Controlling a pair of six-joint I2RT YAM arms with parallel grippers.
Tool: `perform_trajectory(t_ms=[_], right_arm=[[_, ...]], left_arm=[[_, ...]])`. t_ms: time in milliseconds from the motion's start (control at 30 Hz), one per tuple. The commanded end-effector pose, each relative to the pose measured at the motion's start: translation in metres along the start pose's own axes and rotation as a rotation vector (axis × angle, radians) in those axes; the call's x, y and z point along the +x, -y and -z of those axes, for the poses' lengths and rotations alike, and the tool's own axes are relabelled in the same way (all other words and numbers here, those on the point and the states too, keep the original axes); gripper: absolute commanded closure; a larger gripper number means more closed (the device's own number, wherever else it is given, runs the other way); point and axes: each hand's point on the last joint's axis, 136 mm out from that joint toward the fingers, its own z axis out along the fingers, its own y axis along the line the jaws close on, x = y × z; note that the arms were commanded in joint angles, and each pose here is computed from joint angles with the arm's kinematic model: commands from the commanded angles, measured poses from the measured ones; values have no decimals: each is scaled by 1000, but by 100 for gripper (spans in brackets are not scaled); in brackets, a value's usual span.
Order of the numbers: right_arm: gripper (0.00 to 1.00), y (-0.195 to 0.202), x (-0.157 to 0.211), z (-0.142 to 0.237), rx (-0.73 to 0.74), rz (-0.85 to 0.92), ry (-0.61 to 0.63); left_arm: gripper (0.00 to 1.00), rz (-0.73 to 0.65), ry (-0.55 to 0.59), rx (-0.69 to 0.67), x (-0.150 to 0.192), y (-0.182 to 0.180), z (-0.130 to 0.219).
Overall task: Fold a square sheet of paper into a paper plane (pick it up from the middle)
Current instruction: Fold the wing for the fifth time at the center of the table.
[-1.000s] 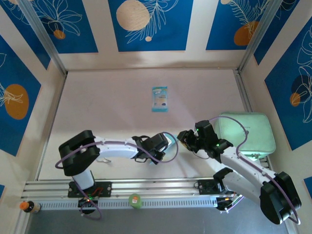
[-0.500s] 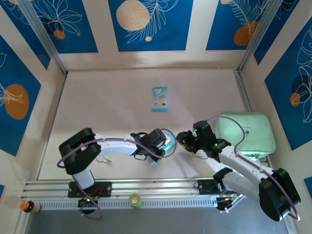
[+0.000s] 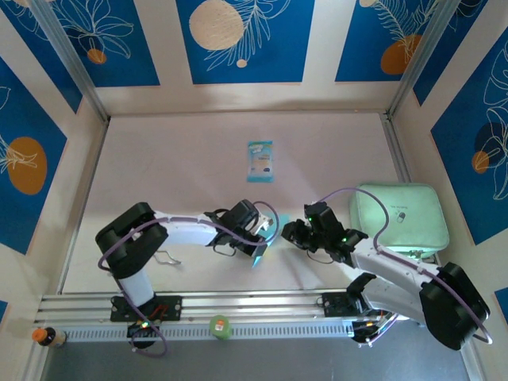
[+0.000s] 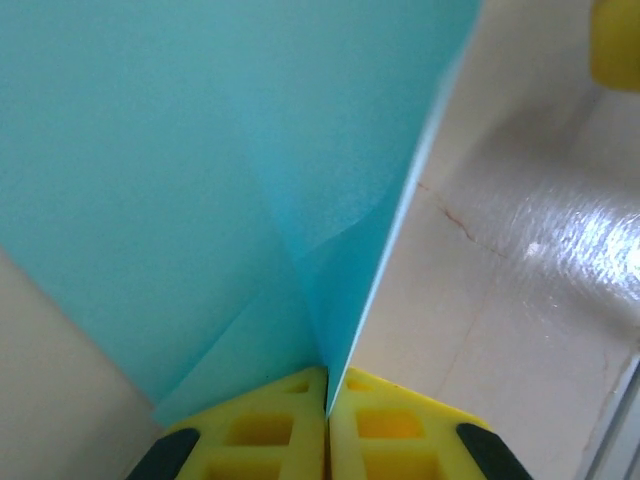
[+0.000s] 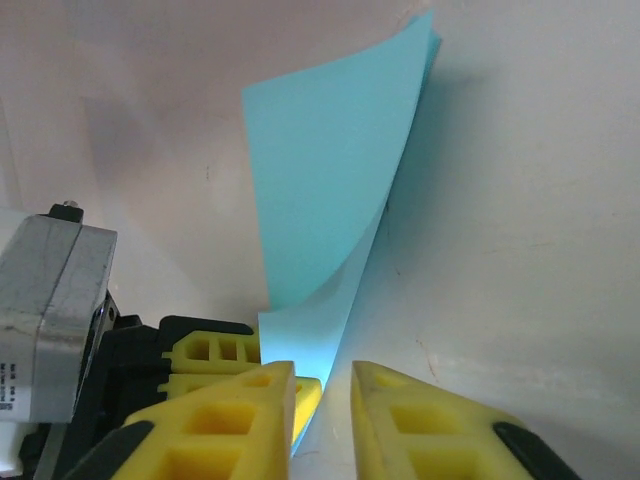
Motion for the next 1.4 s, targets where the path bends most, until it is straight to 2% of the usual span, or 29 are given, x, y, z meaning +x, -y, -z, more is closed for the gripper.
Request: perform_trajectory(t_ms=[0, 167, 300, 533, 667, 800, 967, 1367], right_arm=[[84, -11, 3, -5, -70, 45, -16], [88, -25, 6, -10, -133, 83, -61], [90, -26, 6, -16, -128, 85, -84], [91, -23, 1, -16, -153, 51, -67], [91, -25, 1, -15, -165, 61, -69], [91, -30, 0, -16, -181, 72, -75], [92, -31, -1, -17, -184, 70, -73], [92, -24, -5, -12, -173, 55, -34]], left_arm=[[90, 80, -69, 18, 22, -14, -9], [91, 107, -62, 27, 23, -19, -8], [91, 128, -43, 9, 22, -25, -5], [95, -10, 140, 27, 7, -21, 13], [95, -48, 191, 65, 5, -16, 16], [95, -49, 179, 102, 8, -13, 10], [96, -96, 217, 116, 5, -11, 13], [97, -224, 151, 155, -4, 2, 4]])
